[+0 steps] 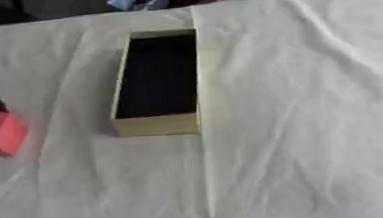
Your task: Pick up objects on the table and place them in the box.
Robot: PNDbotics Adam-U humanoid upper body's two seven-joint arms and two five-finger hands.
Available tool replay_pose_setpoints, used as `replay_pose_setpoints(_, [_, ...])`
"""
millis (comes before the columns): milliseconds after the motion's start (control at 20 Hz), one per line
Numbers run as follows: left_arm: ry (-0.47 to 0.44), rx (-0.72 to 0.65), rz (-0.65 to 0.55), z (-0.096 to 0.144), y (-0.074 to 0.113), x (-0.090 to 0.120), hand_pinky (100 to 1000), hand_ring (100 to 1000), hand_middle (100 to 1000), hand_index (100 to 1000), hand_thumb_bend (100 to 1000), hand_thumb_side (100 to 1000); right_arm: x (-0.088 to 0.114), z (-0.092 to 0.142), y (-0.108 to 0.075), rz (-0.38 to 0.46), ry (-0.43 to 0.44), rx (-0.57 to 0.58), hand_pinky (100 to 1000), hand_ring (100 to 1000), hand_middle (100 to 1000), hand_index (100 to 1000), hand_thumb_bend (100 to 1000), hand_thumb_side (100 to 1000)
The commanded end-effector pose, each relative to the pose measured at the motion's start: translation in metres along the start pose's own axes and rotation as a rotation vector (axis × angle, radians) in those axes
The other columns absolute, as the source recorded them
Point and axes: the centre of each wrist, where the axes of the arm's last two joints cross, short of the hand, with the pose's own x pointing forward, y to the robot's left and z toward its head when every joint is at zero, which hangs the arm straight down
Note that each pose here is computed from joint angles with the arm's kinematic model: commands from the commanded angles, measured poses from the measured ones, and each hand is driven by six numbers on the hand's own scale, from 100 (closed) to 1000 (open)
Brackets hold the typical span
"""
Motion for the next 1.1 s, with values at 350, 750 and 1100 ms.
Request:
replay_pose_setpoints(350, [0.023, -0.008, -0.019, 0.0134, 0.0157, -0.0019, 709, 702, 708, 770, 589, 100, 0.0059, -0.0051, -0.0037, 0.016, -0.03, -0.008, 846, 807, 799, 805, 100, 386])
replay_pose_setpoints(750, [0.053, -0.004, 0.008, 0.0126, 0.0161, -0.0013, 606, 592, 598, 668, 392, 134, 0.0059, -0.0051, -0.0037, 0.015, -0.029, -0.014, 846, 808, 799, 805, 100, 384])
replay_pose_setpoints(1100, [0.086, 0.022, 0.04, 0.0121, 0.0163, -0.0004, 564, 554, 553, 614, 355, 136, 0.0057, -0.0048, -0.0037, 0.015, -0.027, -0.018, 847, 808, 798, 806, 100, 386])
